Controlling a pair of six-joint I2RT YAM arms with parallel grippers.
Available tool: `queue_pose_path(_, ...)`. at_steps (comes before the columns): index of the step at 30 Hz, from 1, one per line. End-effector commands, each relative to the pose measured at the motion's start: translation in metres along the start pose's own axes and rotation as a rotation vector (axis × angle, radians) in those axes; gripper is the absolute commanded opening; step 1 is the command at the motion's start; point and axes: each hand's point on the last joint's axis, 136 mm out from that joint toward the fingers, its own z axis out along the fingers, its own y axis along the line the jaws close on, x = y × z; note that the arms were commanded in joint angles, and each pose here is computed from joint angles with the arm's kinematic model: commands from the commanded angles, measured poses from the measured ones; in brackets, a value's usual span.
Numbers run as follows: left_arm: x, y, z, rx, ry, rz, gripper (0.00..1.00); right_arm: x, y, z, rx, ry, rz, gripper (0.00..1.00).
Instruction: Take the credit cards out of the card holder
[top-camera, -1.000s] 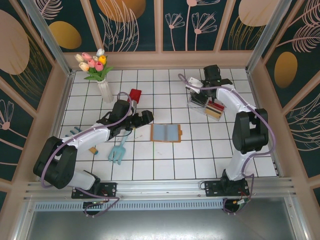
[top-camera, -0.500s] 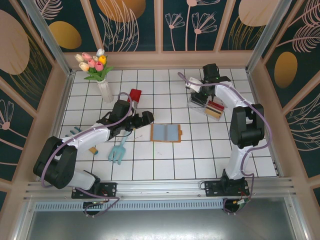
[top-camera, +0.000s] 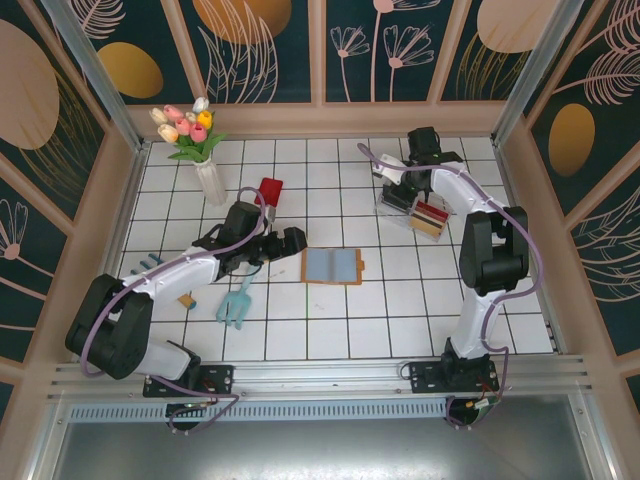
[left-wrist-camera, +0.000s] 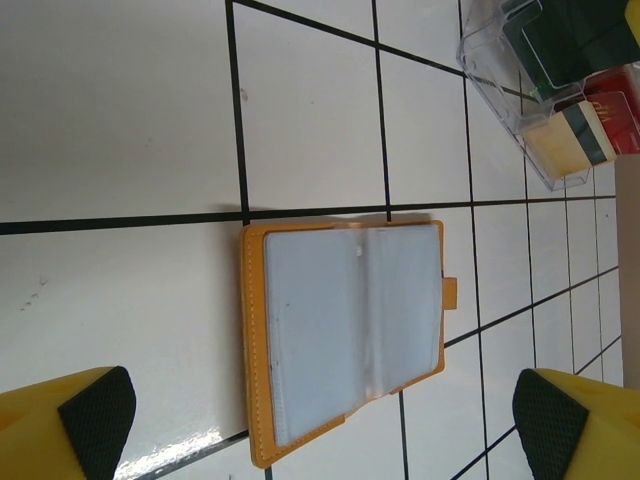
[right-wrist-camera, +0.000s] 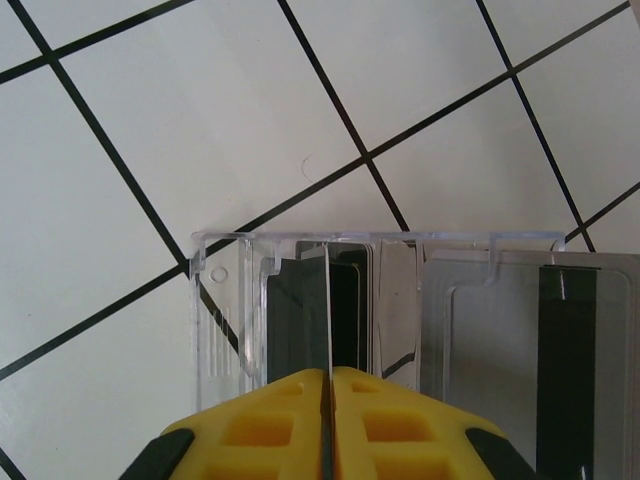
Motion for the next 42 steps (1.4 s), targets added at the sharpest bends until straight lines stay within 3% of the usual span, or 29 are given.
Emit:
queue_pose_path(1,-0.004,-0.010,-0.009,0.029,-0.008,0.034,0.98,0.002,-0.005,0.006,-0.001,0.000,0.012,0.17)
queue_pose_path(9,-0.004,-0.012,-0.011,0.039,-0.016,0.039,0.99,-0.004,-0.006,0.003,-0.002,-0.024,0.031,0.18)
queue_pose_path(16,-0.003,-0.011,-0.011,0.044,-0.020,0.029,0.98,-0.045,-0.017,-0.046,0.038,-0.198,0.087,0.21)
queue_pose_path(19,-0.005,-0.009,-0.009,0.034,-0.030,0.024,0.97,-0.063,-0.032,-0.071,0.107,-0.292,0.225,0.26)
queue_pose_path(26,0.001,-0.011,0.001,0.041,0.004,0.002,0.78,-0.077,-0.032,-0.118,0.147,-0.487,0.582,0.37)
queue_pose_path(30,0.009,-0.015,0.011,0.036,0.030,-0.009,0.72,-0.076,-0.008,-0.145,0.102,-0.642,0.795,0.47)
queue_pose_path(33,0.015,-0.017,0.021,0.026,0.053,-0.011,0.68,-0.067,0.013,-0.156,0.065,-0.693,0.913,0.54)
queue_pose_path(37,0.022,-0.020,0.035,0.018,0.086,-0.006,0.63,-0.043,0.034,-0.156,0.048,-0.653,1.108,0.61)
queue_pose_path(42,0.022,-0.018,0.046,-0.012,0.092,-0.010,0.56,-0.019,0.077,-0.124,-0.094,-0.480,1.279,0.60)
